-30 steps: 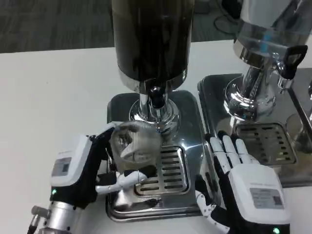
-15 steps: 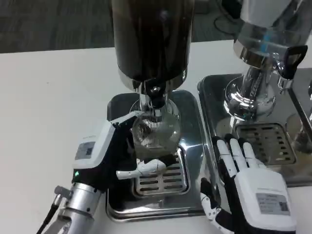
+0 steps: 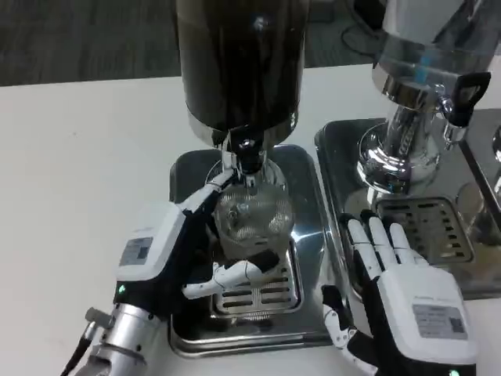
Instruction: Grasp the cup under the faucet to collect the drink, then remove the cup.
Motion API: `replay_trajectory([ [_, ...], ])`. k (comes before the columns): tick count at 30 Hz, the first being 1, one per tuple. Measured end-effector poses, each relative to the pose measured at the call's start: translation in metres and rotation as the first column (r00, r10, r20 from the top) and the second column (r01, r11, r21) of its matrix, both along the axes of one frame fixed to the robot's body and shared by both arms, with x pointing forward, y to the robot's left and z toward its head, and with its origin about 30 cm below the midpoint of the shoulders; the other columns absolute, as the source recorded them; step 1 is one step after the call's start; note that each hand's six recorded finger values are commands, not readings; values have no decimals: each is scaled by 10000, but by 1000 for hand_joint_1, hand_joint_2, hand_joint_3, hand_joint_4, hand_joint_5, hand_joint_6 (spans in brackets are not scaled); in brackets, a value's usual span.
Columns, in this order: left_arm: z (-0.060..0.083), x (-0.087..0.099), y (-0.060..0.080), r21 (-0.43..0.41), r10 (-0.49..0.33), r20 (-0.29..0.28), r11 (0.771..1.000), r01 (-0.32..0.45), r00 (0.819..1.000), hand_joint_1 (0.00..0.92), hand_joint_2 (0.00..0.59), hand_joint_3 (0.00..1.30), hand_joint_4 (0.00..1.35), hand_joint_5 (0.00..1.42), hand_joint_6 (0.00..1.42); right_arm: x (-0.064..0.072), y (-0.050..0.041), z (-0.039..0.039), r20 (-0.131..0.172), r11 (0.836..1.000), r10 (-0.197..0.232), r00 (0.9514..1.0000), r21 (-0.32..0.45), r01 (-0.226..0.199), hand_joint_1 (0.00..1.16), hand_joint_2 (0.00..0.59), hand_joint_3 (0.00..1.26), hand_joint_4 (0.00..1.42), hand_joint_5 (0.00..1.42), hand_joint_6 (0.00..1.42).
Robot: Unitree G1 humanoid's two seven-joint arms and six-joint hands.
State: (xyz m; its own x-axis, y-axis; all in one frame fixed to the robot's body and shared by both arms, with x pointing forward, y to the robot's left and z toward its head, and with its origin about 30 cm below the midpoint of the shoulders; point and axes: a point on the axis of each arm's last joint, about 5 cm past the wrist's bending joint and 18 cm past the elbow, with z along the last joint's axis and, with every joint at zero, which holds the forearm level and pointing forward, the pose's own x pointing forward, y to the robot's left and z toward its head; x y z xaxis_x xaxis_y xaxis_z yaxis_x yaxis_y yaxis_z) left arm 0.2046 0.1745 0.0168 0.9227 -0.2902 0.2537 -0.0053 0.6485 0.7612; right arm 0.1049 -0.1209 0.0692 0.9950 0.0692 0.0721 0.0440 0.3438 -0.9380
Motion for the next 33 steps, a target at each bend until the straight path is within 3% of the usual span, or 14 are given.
replay_trajectory([
  [9,23,-110,210,-158,650,200,9978,-647,9977,0,0,164,299,626,642,22,-38,6,-53,9999,25,10000,-109,-26,463,478,54,0,0,185],
  [11,31,-168,272,-204,763,290,9969,-758,9967,0,1,178,279,589,532,39,-43,14,-9,9999,39,10000,-134,-39,462,476,54,0,0,184],
  [14,22,-285,357,-509,1164,235,9921,-1151,9929,0,10,154,133,409,333,57,-51,20,24,9998,87,10000,-201,-87,457,472,47,0,0,141],
  [16,16,-382,439,-480,1407,159,9890,-1398,9899,0,33,25,14,185,146,68,-69,18,11,9987,208,9998,-470,-208,445,473,27,0,0,106],
  [18,27,-437,496,-294,1533,146,9878,-1529,9881,0,57,1,1,49,20,77,-90,17,93,9960,350,9993,-821,-342,417,469,16,0,0,61],
  [21,74,-515,627,981,1901,104,9768,-1902,9817,0,56,0,0,0,0,83,-123,12,172,9903,545,9984,-1286,-519,303,459,1,0,0,1],
  [22,98,-560,685,1967,2029,17,9600,-1993,9792,0,57,0,0,0,0,83,-148,2,221,9846,663,9976,-1633,-618,260,447,0,0,0,0],
  [25,103,-637,698,3088,2377,-414,9268,-2138,9705,0,59,0,0,0,0,88,-170,-29,159,9796,702,9974,-1896,-659,167,430,0,0,0,0],
  [29,91,-679,705,3715,2649,-809,9026,-2176,9609,0,76,0,0,0,0,91,-180,-29,163,9796,655,9977,-1917,-612,159,435,0,0,0,0],
  [33,79,-741,709,3443,2712,-980,9120,-2231,9575,0,95,0,0,0,0,91,-185,-29,161,9793,632,9979,-1935,-589,192,463,0,0,0,0],
])
